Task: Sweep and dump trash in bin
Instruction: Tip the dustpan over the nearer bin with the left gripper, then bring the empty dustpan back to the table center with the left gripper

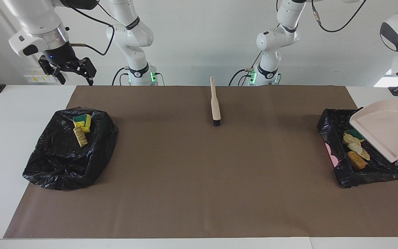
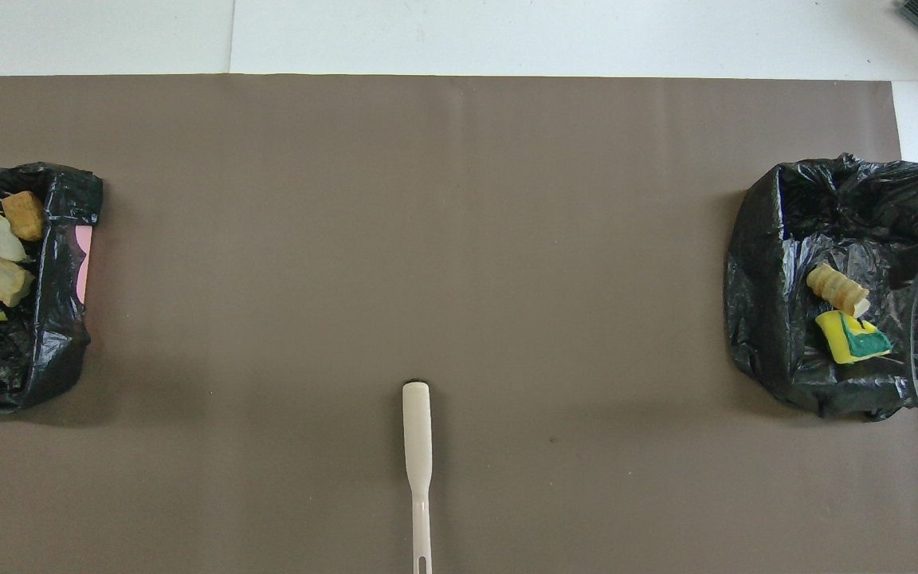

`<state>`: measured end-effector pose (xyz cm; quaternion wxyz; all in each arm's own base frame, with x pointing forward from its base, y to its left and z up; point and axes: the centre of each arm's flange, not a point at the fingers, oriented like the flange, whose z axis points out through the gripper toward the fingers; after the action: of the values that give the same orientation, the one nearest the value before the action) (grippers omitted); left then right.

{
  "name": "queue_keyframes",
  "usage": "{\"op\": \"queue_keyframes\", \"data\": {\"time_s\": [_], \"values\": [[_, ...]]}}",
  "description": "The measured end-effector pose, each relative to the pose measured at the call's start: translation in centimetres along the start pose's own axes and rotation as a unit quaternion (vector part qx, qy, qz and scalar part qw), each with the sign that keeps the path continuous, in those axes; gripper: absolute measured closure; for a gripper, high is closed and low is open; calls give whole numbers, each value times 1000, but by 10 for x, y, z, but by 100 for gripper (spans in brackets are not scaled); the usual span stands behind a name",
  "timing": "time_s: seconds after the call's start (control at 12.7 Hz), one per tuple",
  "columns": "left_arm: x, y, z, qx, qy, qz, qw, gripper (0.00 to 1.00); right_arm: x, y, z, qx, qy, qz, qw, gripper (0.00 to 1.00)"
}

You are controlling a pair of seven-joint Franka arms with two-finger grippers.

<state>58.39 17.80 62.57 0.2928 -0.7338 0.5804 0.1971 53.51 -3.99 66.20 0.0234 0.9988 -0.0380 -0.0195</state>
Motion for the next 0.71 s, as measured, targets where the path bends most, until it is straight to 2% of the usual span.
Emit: {"op": "queue_keyframes", "data": {"time_s": [0.16, 0.39, 0.55, 0.71], "values": [[10, 6, -6, -22, 44, -29, 998, 68, -1, -1, -2, 1, 2, 1, 1000, 0], [37, 19, -15, -86, 103, -92, 987, 68, -1, -1, -1, 1, 1, 1, 1000, 0], [61, 30, -33, -126, 130, -146, 973, 68, -3, -1, -1, 1, -4, 1, 1000, 0], [87, 44, -60, -172, 151, -215, 950, 68, -4, -3, 0, 1, -8, -1, 1000, 0]]}}
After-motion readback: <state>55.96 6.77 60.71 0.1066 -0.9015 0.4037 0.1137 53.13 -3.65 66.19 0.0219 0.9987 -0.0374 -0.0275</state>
